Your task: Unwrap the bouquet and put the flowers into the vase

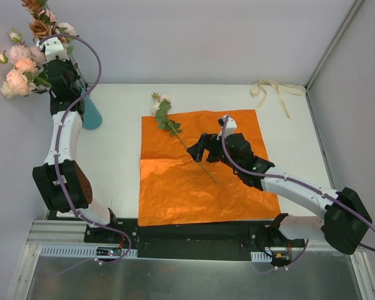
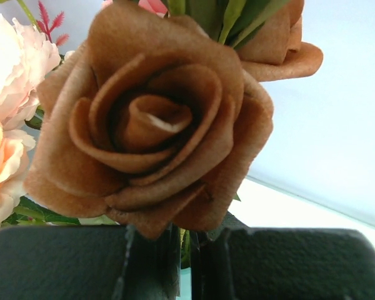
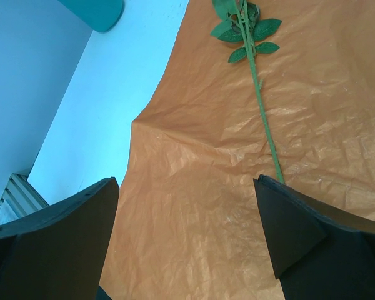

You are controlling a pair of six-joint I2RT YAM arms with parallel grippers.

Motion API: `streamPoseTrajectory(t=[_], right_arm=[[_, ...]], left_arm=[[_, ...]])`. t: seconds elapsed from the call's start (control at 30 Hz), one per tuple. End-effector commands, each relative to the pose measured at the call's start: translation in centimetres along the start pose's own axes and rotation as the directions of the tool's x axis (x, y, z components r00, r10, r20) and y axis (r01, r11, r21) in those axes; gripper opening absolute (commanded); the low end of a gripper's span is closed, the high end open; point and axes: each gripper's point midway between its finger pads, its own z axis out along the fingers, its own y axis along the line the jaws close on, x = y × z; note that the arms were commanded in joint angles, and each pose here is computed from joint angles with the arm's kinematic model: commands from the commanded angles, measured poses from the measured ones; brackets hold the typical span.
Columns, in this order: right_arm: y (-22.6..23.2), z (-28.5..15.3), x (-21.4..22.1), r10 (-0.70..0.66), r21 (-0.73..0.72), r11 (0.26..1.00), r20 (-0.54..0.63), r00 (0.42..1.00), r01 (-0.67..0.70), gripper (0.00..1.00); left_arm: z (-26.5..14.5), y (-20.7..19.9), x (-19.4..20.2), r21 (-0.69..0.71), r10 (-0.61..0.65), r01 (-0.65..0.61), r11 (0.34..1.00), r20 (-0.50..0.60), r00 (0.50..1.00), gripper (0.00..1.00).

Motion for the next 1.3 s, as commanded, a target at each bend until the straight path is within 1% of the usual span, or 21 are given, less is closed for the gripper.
streamPoseTrajectory(t=[0.0,0.13,0.27,0.33,0.37,0.43,0.63,0.7,0.77,0.8,0.93,1.07,1.1,1.13,1.2,1.23,1.27], right_arm=[[1.4,-0.4,-1.9,0.021,-0.046,0.999,0.054,0.998,-0.018,0.99],[1.6,-0.8,-2.1,0.023,-0.053,0.998,0.058,0.998,-0.02,0.99],[1.4,-1.0,-2.1,0.021,-0.048,0.999,0.062,0.998,-0.019,0.99],[1.3,-0.9,-2.0,0.021,-0.045,0.999,0.058,0.998,-0.018,0.99],[1.3,-0.8,-2.0,0.025,-0.042,0.999,0.06,0.998,-0.022,0.99],[1.2,-0.6,-1.9,0.029,-0.042,0.999,0.058,0.998,-0.027,0.99],[1.2,-0.4,-1.6,0.021,-0.046,0.999,0.052,0.998,-0.018,0.99],[1.1,-0.4,-1.7,0.013,-0.039,0.999,0.059,0.998,-0.011,0.99],[1.0,-0.4,-1.7,0.009,-0.036,0.999,0.059,0.998,-0.006,0.99],[0.9,-0.4,-1.7,0.008,-0.035,0.999,0.058,0.998,-0.006,0.99],[1.1,-0.2,-1.5,0.008,-0.043,0.999,0.048,0.999,-0.006,0.99],[1.1,-0.1,-1.4,0.012,-0.041,0.999,0.04,0.999,-0.01,0.99],[1.0,0.0,-1.3,0.01,-0.04,0.999,0.038,0.999,-0.009,0.99],[1.0,0.0,-1.3,0.011,-0.036,0.999,0.035,0.999,-0.01,0.99],[0.7,0.2,-1.1,0.01,-0.02,1.0,0.026,1.0,-0.009,0.99],[0.5,0.3,-0.9,0.012,-0.005,1.0,0.015,1.0,-0.012,0.99],[0.3,0.4,-0.8,0.012,0.009,1.0,0.009,1.0,-0.012,0.99]], left_arm=[[0.0,0.7,2.1,-0.032,-0.033,0.03,0.999,-0.096,0.995,0.0],[-0.4,1.4,0.2,-0.053,-0.006,0.002,0.999,-0.075,0.997,0.0],[-0.6,2.0,-2.9,-0.07,0.016,-0.021,0.997,-0.071,0.997,0.0],[-0.7,1.7,-4.2,-0.053,-0.018,0.015,0.998,-0.054,0.998,0.0],[-0.8,1.4,-4.4,-0.037,-0.045,0.043,0.998,-0.051,0.998,0.0],[-0.8,0.8,-4.4,-0.005,-0.046,0.046,0.999,-0.053,0.998,0.0],[0.7,1.7,-1.6,-0.05,-0.034,0.028,0.998,-0.114,0.993,0.0],[0.9,1.8,-0.3,-0.053,-0.071,0.064,0.996,-0.137,0.988,0.0],[1.1,1.9,1.4,-0.039,-0.093,0.088,0.995,-0.162,0.982,0.0],[1.3,1.8,1.9,-0.029,-0.103,0.1,0.995,-0.154,0.983,0.0],[1.5,1.6,4.5,-0.012,-0.11,0.109,0.994,-0.18,0.977,0.0],[1.3,1.5,5.6,-0.006,-0.107,0.108,0.994,-0.219,0.97,0.0],[1.1,1.4,5.6,-0.001,-0.107,0.109,0.994,-0.221,0.969,0.1],[0.9,1.4,5.4,0.003,-0.105,0.109,0.994,-0.221,0.969,0.22],[0.4,1.4,4.9,0.005,-0.108,0.112,0.994,-0.225,0.968,0.49],[0.0,1.4,4.5,0.005,-0.115,0.12,0.993,-0.225,0.968,0.58],[-0.4,1.4,4.2,0.007,-0.124,0.129,0.992,-0.227,0.966,0.63]])
